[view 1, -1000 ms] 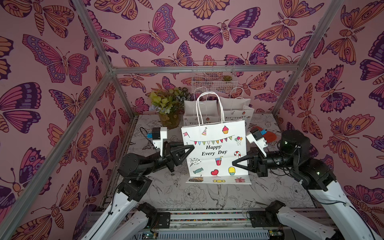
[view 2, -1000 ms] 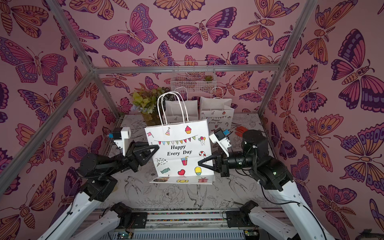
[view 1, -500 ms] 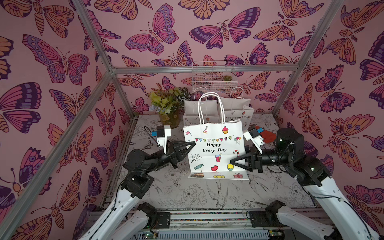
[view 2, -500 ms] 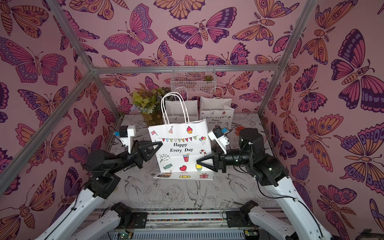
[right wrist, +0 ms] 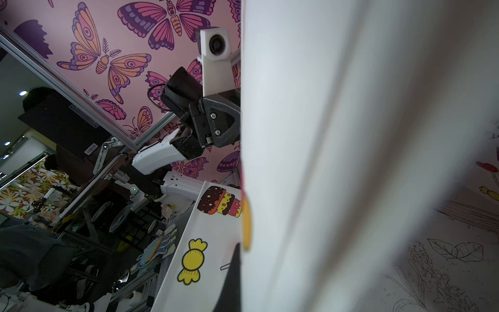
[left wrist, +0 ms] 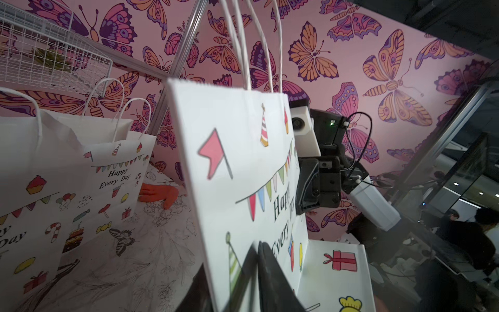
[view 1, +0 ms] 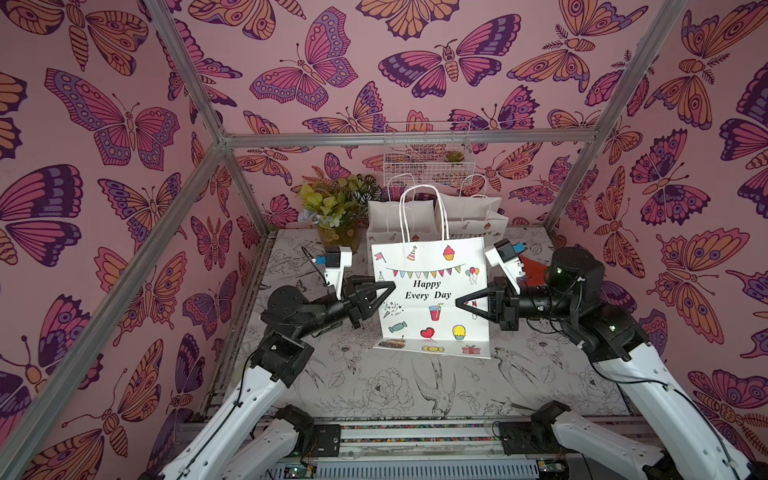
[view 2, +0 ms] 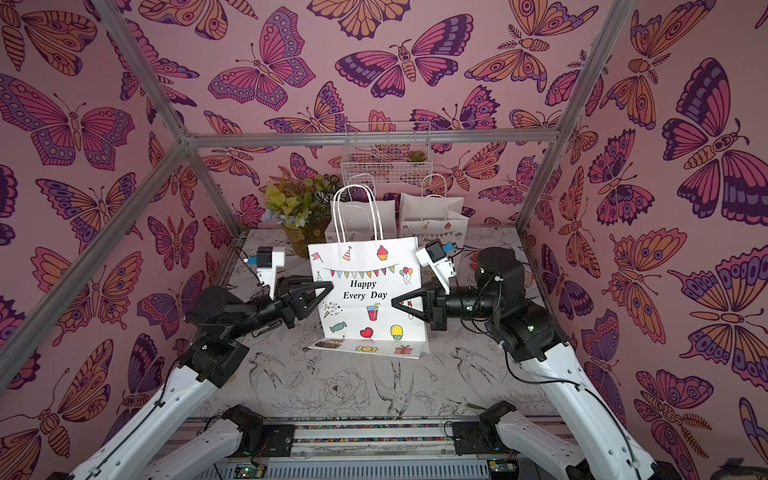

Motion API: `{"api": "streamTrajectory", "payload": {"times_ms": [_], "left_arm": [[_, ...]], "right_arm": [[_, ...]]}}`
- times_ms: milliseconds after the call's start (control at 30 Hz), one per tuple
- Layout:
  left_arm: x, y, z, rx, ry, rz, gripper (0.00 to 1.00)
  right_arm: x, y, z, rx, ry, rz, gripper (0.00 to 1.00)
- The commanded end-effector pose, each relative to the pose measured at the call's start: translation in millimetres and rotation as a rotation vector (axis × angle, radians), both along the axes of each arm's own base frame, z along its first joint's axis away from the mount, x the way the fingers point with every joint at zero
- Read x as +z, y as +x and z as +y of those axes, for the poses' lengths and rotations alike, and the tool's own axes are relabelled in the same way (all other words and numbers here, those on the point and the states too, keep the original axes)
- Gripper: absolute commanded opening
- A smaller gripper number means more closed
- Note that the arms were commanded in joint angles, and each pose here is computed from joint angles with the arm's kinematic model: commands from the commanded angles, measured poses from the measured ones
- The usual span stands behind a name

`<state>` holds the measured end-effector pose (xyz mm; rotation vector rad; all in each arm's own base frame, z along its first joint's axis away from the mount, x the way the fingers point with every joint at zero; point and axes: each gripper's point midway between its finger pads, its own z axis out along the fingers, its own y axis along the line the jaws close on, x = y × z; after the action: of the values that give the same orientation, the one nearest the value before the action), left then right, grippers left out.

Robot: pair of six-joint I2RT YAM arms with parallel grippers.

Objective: Put away the paper bag
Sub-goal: Press the paper bag.

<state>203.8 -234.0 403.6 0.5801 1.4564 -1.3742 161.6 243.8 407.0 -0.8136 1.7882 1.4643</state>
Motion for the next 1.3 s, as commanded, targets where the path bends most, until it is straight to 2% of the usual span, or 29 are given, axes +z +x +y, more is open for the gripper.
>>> {"api": "streamTrajectory", "payload": {"times_ms": [0,100,167,300,367,433,567,600,700,733,800,867,1100,1267], "left_arm": [[-12,-5,-5,-0.061,0.026,0.009,0.35],[-15,-3,-6,-0.063,0.034,0.010,0.18],[-16,-2,-5,-0.057,0.035,0.010,0.03],[-17,1,-2,-0.050,0.039,0.007,0.00],[-16,3,0,-0.045,0.039,0.004,0.00],[-15,6,-1,-0.051,0.043,0.005,0.00],[-17,12,-6,-0.080,0.053,0.034,0.00],[-17,14,-7,-0.083,0.052,0.042,0.00],[-16,13,-7,-0.092,0.049,0.053,0.00],[-15,13,-7,-0.090,0.048,0.052,0.08],[-14,13,-7,-0.096,0.041,0.062,0.32],[-11,10,-9,-0.117,0.028,0.067,0.48],[-3,-5,-19,-0.237,-0.071,0.124,0.52],[8,-10,-16,-0.216,-0.096,0.120,0.54]], "right_arm": [[15,6,-2,-0.037,0.070,-0.040,0.00],[17,13,1,-0.056,0.111,-0.024,0.00],[20,17,1,-0.071,0.129,-0.019,0.07],[27,27,0,-0.126,0.144,-0.023,0.37],[33,34,-1,-0.157,0.147,-0.035,0.40],[39,38,-1,-0.170,0.153,-0.045,0.38],[39,48,-2,-0.214,0.145,-0.058,0.04],[37,50,-2,-0.225,0.137,-0.061,0.00],[32,53,-2,-0.229,0.118,-0.075,0.00],[30,54,-1,-0.224,0.107,-0.076,0.00],[28,55,0,-0.210,0.081,-0.077,0.00],[26,54,-2,-0.203,0.076,-0.077,0.00],[11,44,-12,-0.180,0.137,-0.120,0.00],[-4,43,-8,-0.111,0.140,-0.092,0.00]]}}
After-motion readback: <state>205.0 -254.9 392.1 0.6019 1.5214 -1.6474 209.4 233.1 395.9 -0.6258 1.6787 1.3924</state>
